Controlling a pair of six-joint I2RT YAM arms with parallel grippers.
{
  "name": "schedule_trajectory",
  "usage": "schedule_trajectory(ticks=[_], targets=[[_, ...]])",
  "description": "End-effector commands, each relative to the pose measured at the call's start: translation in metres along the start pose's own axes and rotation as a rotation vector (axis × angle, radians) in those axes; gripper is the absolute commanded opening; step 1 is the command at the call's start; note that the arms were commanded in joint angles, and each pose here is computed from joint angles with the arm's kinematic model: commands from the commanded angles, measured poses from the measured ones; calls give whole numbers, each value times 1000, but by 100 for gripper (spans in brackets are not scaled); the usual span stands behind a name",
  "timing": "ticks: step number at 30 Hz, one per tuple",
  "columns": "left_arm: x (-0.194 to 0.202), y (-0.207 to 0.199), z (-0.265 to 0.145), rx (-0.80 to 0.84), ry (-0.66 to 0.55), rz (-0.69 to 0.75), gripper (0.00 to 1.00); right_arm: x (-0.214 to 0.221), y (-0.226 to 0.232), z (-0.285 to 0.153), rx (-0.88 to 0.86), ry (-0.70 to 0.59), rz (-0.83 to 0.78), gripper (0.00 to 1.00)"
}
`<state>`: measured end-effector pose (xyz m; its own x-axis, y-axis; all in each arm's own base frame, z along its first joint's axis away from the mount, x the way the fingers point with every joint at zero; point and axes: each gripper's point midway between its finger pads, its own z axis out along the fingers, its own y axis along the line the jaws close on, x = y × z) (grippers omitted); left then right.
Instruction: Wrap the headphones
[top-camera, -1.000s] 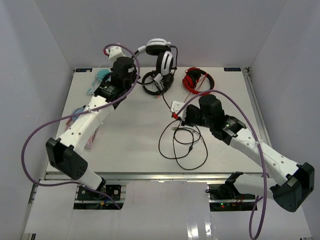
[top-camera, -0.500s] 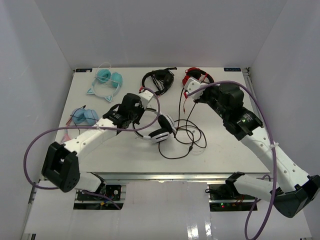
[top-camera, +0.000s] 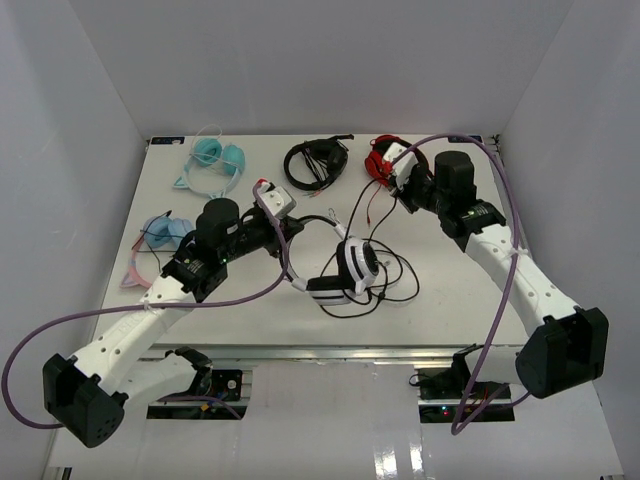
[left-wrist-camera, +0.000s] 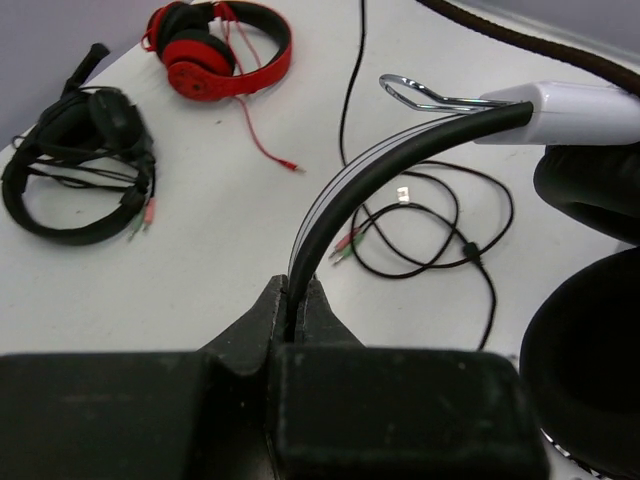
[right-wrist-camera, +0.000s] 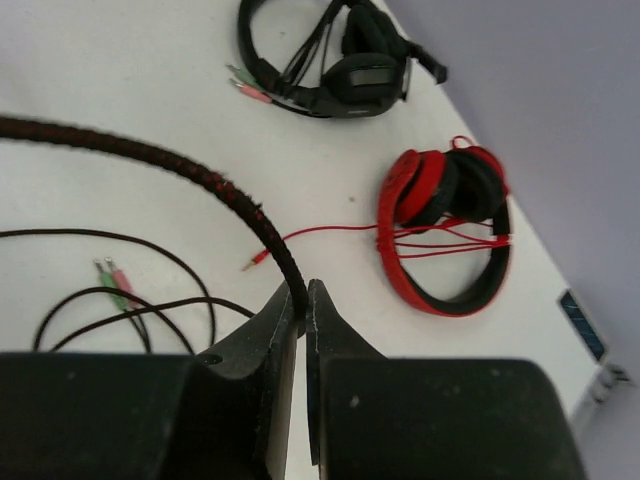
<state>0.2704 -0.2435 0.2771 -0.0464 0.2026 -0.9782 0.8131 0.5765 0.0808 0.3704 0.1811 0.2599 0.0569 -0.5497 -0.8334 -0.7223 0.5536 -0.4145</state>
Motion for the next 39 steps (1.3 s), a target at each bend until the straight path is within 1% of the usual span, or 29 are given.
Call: schedule_trajectory(ticks=[1, 4, 5, 6, 8, 10, 11, 12, 13, 15, 16, 18, 22, 24, 25, 29, 31, 34, 36, 37, 38, 39], targets=[[-86, -23, -27, 80, -320, -114, 0, 5, 34, 8, -193, -87, 196, 8], [-116, -15, -33, 44, -427, -245, 0, 0, 78, 2, -424, -168, 280, 8], [-129, -11, -32, 36, -464, -309, 0, -7, 100, -6, -547, -224, 319, 8], [-133, -8, -30, 28, -479, -361, 0, -14, 115, -15, -636, -271, 350, 8], [-156, 1, -28, 11, -542, -459, 0, -30, 128, -31, -738, -363, 392, 10], [-171, 7, -23, 3, -583, -544, 0, -46, 131, -43, -785, -423, 416, 16], [-177, 9, -20, 0, -600, -572, 0, -53, 130, -46, -796, -442, 426, 23], [-185, 10, -19, -3, -623, -586, 0, -58, 129, -47, -803, -453, 436, 36], [-198, 10, -21, 2, -656, -582, 0, -63, 127, -45, -799, -460, 445, 46], [-214, 11, -18, 2, -683, -587, 0, -72, 121, -40, -785, -478, 457, 68], [-222, 12, -14, 3, -689, -597, 0, -76, 117, -36, -770, -494, 458, 76], [-232, 12, -3, 12, -683, -621, 0, -84, 108, -28, -739, -532, 448, 83], [-266, 7, -8, 28, -720, -627, 0, -88, 93, -4, -699, -589, 478, 95], [-276, 8, -12, 23, -734, -624, 0, -90, 92, -1, -712, -592, 515, 97], [-280, 8, -15, 11, -734, -620, 0, -91, 91, 1, -711, -608, 506, 99], [-289, 11, -27, -21, -757, -603, 0, -88, 93, 1, -699, -598, 480, 97], [-291, 17, -30, -49, -771, -617, 0, -83, 104, 1, -726, -577, 488, 98], [-298, 26, -36, -91, -806, -643, 0, -71, 138, 0, -798, -534, 509, 100], [-304, 40, -44, -165, -838, -673, 0, -54, 173, -4, -869, -492, 523, 95], [-303, 56, -54, -257, -873, -727, 0, -44, 198, -11, -921, -476, 504, 93], [-303, 69, -64, -333, -909, -762, 0, -37, 218, -17, -966, -465, 476, 85], [-301, 80, -73, -398, -938, -790, 0, -31, 233, -24, -1011, -456, 448, 73]])
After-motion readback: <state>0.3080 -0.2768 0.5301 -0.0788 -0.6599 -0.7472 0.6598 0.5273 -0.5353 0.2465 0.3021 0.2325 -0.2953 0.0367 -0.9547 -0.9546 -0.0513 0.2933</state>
